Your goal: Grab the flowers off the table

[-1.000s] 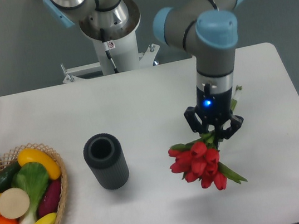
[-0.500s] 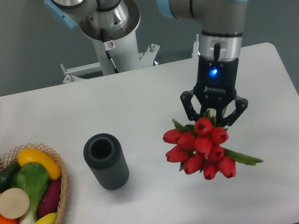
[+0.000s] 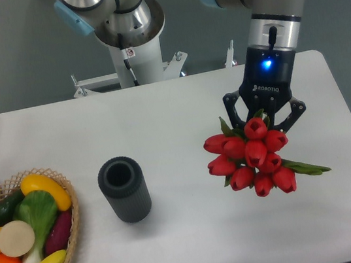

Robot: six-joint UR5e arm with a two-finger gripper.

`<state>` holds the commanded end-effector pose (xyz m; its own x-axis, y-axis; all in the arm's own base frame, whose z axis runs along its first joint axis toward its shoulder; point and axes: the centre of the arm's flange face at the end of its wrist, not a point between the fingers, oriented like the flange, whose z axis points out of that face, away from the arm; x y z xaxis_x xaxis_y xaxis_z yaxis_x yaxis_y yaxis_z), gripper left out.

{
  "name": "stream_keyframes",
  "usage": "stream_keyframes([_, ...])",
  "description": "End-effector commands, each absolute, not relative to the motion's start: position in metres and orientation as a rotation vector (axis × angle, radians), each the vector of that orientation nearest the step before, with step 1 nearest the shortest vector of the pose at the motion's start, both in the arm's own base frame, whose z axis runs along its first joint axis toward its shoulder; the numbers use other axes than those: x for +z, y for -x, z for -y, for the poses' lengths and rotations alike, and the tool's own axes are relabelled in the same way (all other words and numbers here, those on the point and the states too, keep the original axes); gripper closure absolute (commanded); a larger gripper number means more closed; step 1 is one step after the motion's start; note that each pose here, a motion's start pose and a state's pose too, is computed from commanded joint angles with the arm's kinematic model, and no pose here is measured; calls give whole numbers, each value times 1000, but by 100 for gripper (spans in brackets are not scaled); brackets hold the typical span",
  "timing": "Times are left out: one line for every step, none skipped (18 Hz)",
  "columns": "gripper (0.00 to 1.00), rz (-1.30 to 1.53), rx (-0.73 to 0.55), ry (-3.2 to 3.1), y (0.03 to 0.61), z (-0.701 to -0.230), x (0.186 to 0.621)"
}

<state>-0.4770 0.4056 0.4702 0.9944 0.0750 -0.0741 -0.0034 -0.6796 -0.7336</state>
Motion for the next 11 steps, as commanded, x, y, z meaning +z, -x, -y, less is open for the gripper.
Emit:
stream_keyframes([70, 50, 123, 2316, 477, -406, 470])
stream_keyframes([70, 50, 125, 2316, 477, -405, 470])
stream_keyframes([70, 51, 124, 2317, 477, -405, 469])
stream_keyframes([70, 51, 124, 2317, 477, -405, 469])
stream_keyframes([70, 51, 124, 2317, 477, -405, 469])
stream_keyframes([70, 51, 124, 2317, 477, -405, 469])
stream_keyframes([70, 50, 125, 2316, 477, -405, 470])
stream_keyframes([70, 49, 127, 2316, 477, -406, 471])
stream_keyframes([70, 49, 127, 2316, 477, -406, 471])
stream_keyframes([70, 49, 127, 2316, 477, -406, 471])
stream_keyframes([70, 49, 127, 2316, 477, -406, 471])
